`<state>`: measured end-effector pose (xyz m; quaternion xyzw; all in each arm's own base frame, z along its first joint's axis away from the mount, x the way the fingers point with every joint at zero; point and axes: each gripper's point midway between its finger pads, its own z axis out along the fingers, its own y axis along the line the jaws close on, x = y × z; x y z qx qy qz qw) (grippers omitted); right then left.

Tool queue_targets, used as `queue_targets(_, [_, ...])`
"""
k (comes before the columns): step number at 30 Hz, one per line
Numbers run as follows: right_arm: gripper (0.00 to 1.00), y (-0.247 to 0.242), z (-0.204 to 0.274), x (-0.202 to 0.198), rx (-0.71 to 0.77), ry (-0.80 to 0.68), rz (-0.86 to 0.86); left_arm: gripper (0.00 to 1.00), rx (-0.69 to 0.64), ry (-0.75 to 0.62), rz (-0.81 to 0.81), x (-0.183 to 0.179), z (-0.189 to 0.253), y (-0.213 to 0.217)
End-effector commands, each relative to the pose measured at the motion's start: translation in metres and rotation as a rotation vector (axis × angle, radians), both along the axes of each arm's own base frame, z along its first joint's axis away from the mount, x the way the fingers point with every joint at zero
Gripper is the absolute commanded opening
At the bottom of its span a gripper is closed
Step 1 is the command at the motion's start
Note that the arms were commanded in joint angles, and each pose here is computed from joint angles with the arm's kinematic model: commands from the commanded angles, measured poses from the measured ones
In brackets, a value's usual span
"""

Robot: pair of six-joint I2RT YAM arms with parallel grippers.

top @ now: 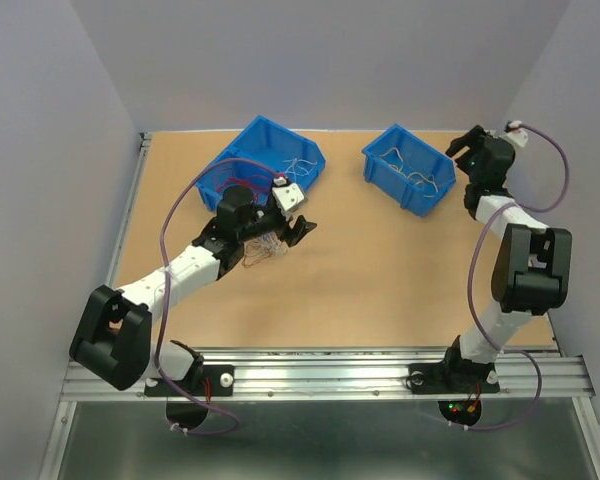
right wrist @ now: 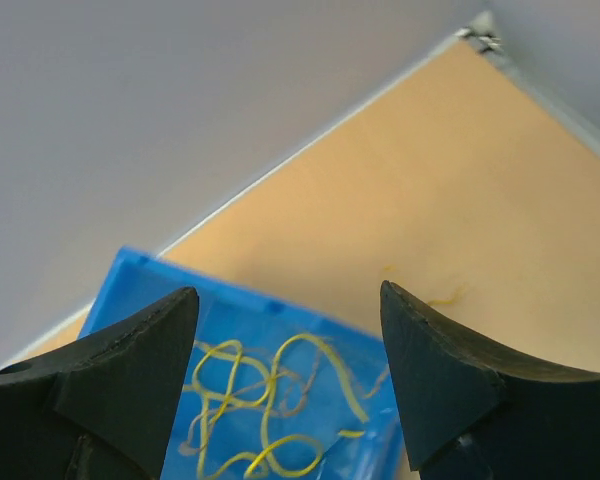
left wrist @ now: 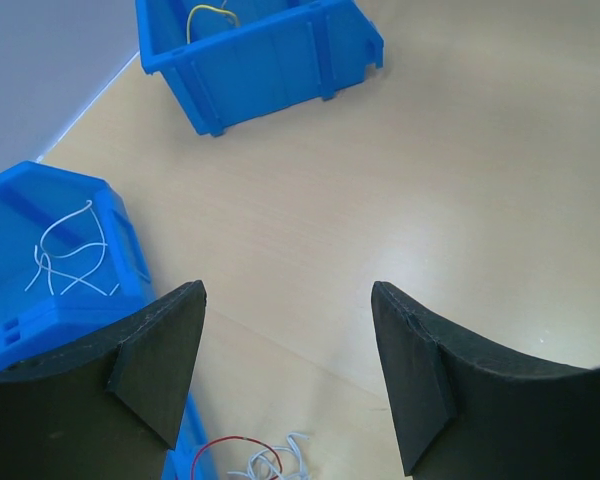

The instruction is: Untangle the cables

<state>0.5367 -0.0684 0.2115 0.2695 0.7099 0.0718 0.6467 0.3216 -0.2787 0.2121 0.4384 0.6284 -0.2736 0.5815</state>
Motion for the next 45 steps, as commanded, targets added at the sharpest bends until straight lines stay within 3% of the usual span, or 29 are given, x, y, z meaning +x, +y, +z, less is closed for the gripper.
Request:
queue_targets(1, [0.78,-0.022,-0.009,0.01,0.268,-0.086,0.039,0.78,-0.019,-0.068,-0.007,0.007,0.023,-0.006])
queue_targets(11, [0.72,-0.028,-0.054,0.04,0.465,-0.12,0.039,0.78,-0.007,-0.06,-0.018,0.007,0.019,-0.009])
queue_targets(16, [0.58,-0.027,-0.061,0.046,0.496,-0.131,0.042,0.78,-0.001,-0.057,-0.02,0.008,0.016,-0.01])
queue_targets(17, [0.54,-0.028,-0.063,0.045,0.498,-0.132,0.035,0.78,0.001,-0.055,-0.02,0.009,0.015,-0.01])
queue_targets(20, [0.28,-0.032,-0.064,0.042,0.495,-0.139,0.01,0.78,0.004,-0.05,-0.022,0.009,0.013,-0.011])
queue_targets(23, [0.11,-0.032,-0.062,0.041,0.494,-0.147,0.01,0.78,0.008,-0.046,-0.024,0.009,0.012,-0.012])
queue_targets(24, [0.01,-0.031,-0.062,0.041,0.497,-0.148,0.013,0.78,0.009,-0.046,-0.024,0.009,0.012,-0.012])
queue_targets(29, [0.0,-0.014,-0.034,0.034,0.386,-0.181,0.086,0.78,0.013,-0.045,-0.025,0.009,0.01,-0.013])
queue_targets(38, [0.01,0.047,0.033,0.013,-0.014,-0.246,0.149,0.78,0.023,-0.031,-0.035,0.01,0.008,-0.016])
queue_targets(45, [0.0,0.079,0.037,0.011,-0.104,-0.263,0.281,0.78,0.025,-0.038,-0.047,0.007,0.01,-0.017])
